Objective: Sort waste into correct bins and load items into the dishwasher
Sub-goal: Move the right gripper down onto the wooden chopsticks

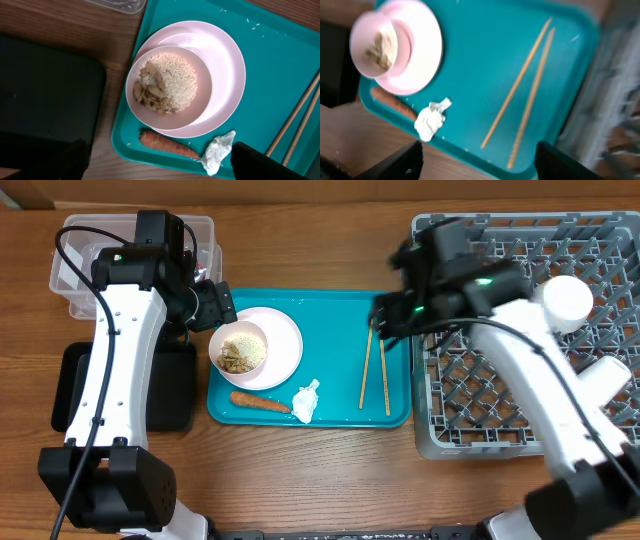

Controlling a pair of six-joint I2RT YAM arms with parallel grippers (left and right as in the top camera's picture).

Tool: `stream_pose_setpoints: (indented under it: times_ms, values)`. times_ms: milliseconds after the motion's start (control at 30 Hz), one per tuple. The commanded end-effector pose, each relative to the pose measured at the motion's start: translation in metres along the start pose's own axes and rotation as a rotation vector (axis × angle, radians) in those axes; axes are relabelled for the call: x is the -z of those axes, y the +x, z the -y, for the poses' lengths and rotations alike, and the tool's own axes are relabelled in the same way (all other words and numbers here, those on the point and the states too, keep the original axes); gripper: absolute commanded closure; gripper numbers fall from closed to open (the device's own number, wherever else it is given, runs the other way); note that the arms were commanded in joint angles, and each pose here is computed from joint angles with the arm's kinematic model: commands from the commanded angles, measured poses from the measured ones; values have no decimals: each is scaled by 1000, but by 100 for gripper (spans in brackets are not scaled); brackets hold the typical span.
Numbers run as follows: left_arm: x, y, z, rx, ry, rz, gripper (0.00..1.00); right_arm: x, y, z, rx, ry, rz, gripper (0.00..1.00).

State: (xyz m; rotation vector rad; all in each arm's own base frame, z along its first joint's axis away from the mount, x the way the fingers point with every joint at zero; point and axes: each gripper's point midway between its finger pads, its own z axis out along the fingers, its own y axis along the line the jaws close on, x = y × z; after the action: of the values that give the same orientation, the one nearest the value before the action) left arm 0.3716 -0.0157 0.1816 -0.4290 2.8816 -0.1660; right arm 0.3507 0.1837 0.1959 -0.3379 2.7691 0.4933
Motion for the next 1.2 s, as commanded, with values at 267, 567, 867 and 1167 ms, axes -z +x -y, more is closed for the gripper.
stream_pose_setpoints:
  times_ms: [267, 567, 867, 1167]
  values:
    - [8, 1, 2, -8, -1, 10, 7, -113, 39, 9, -159, 194, -255, 32]
    - [8, 1, 2, -8, -1, 10, 7, -158, 63, 16, -193, 238, -368, 40]
    - [8, 1, 2, -8, -1, 11, 7, -176, 73, 23, -213, 261, -406, 42]
    - [8, 1, 2, -8, -1, 10, 7, -177, 77, 25, -216, 266, -420, 71]
